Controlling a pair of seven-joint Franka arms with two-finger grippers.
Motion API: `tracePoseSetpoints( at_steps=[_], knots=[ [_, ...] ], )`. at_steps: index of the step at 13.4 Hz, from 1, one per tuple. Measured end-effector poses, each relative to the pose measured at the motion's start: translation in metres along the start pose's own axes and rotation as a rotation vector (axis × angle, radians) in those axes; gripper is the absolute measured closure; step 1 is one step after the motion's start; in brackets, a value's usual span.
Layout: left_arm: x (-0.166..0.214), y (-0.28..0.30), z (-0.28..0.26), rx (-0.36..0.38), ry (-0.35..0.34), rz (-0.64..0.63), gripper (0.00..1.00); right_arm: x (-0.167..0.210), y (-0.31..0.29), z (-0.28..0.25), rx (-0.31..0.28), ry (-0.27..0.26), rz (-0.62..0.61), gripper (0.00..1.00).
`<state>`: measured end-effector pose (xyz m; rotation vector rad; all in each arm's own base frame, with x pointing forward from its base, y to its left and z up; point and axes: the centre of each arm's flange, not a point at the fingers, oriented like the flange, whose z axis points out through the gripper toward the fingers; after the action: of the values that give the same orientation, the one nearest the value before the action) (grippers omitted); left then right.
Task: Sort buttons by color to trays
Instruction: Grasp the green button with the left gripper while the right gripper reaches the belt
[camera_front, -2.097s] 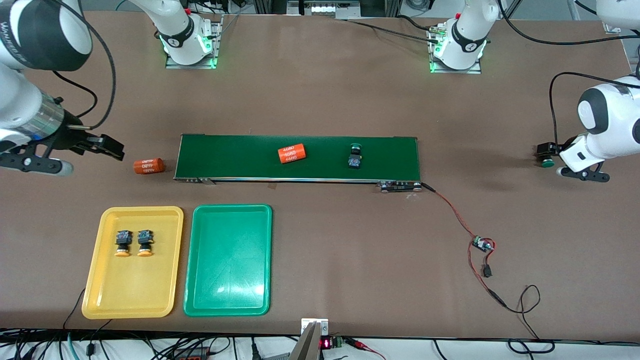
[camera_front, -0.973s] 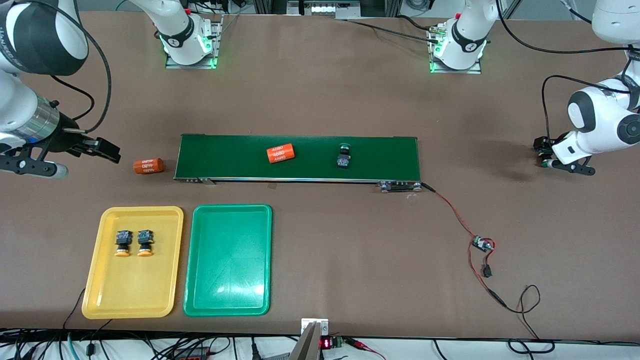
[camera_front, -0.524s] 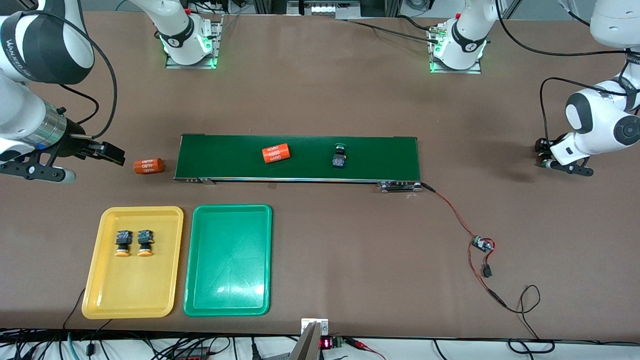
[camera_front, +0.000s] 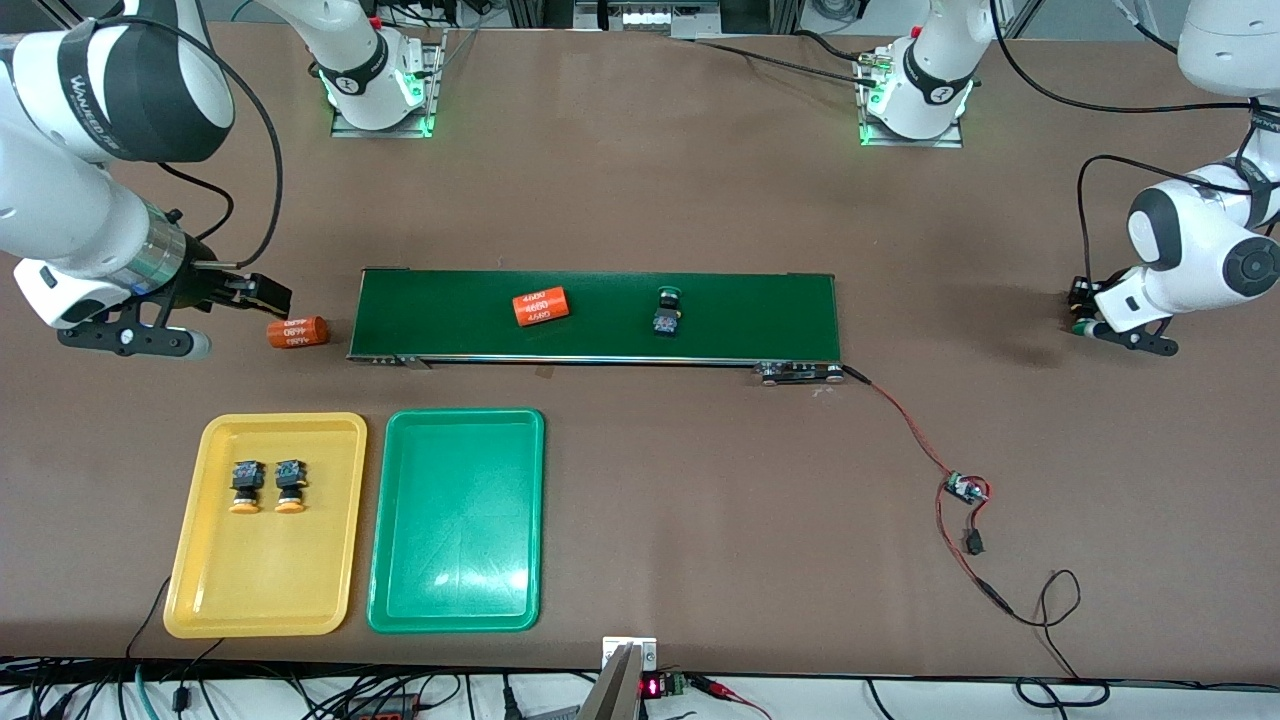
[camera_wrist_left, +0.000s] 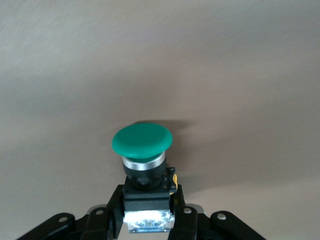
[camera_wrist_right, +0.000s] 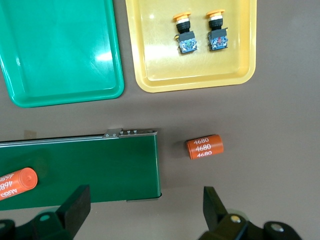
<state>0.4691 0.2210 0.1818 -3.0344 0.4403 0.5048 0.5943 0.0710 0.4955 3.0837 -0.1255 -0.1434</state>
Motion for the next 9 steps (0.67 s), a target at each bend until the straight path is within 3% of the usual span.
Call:
tracePoseSetpoints(
  at_steps=[4, 7, 9],
  knots=[
    [0.045, 0.056, -0.063, -0.115, -0.043, 0.052, 0.59, -0.012, -0.040, 0.007, -0.016, -0.042, 0.014, 0.00],
    [0.081, 0.115, -0.101, -0.152, -0.076, 0.030, 0.59, -0.034, -0.110, 0.013, -0.035, -0.046, -0.052, 0.00],
    [0.105, 0.166, -0.124, -0.164, -0.079, -0.008, 0.59, -0.050, -0.154, 0.022, -0.015, -0.069, -0.090, 0.00]
  ],
)
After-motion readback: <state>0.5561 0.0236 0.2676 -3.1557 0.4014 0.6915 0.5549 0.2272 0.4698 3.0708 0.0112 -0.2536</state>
